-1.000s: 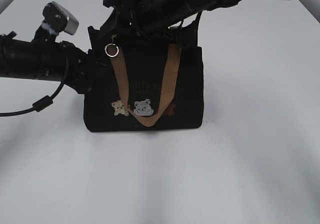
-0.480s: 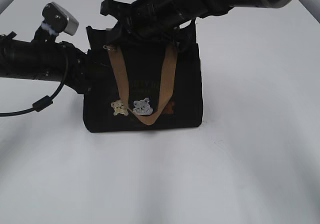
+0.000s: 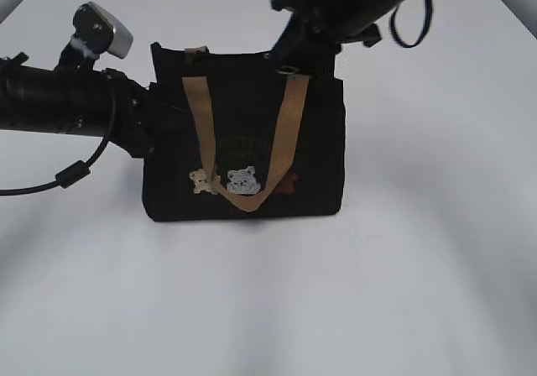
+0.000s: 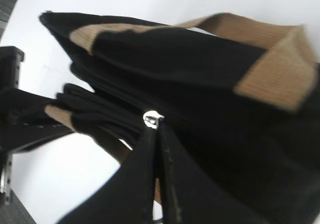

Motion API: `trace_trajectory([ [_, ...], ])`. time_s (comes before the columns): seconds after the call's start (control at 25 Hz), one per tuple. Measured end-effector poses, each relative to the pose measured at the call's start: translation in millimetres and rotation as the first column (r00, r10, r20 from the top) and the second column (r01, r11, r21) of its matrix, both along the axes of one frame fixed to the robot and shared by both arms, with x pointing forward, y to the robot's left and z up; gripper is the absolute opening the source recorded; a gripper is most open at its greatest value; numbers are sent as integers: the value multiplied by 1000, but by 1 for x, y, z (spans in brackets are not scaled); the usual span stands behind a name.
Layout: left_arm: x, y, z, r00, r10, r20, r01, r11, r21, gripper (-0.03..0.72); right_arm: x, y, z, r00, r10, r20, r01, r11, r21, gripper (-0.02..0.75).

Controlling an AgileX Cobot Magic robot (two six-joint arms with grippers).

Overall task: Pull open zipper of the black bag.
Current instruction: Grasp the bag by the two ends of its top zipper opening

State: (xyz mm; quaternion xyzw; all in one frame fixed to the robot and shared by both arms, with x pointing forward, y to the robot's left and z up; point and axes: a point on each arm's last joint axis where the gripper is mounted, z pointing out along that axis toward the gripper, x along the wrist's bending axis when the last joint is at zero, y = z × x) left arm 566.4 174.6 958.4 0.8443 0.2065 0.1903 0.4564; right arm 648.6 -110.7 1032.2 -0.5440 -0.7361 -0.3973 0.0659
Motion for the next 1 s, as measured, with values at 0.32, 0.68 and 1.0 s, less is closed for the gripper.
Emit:
trace_trajectory([
  [0.32,0,0,0,1000,9,-14,-9,1000,-13,67,-3,-37,14,1000,-2,-17,1,996,-85,-1],
  [0.68,-13,6,12,930,175,-323,-201,978,-52,405,-19,-39,24,989,147,-35,-150,979,-138,405],
  [1.0,-41,42,30,633,566,-528,-508,819,268,424,-46,-58,51,987,109,-115,-139,943,-302,458],
])
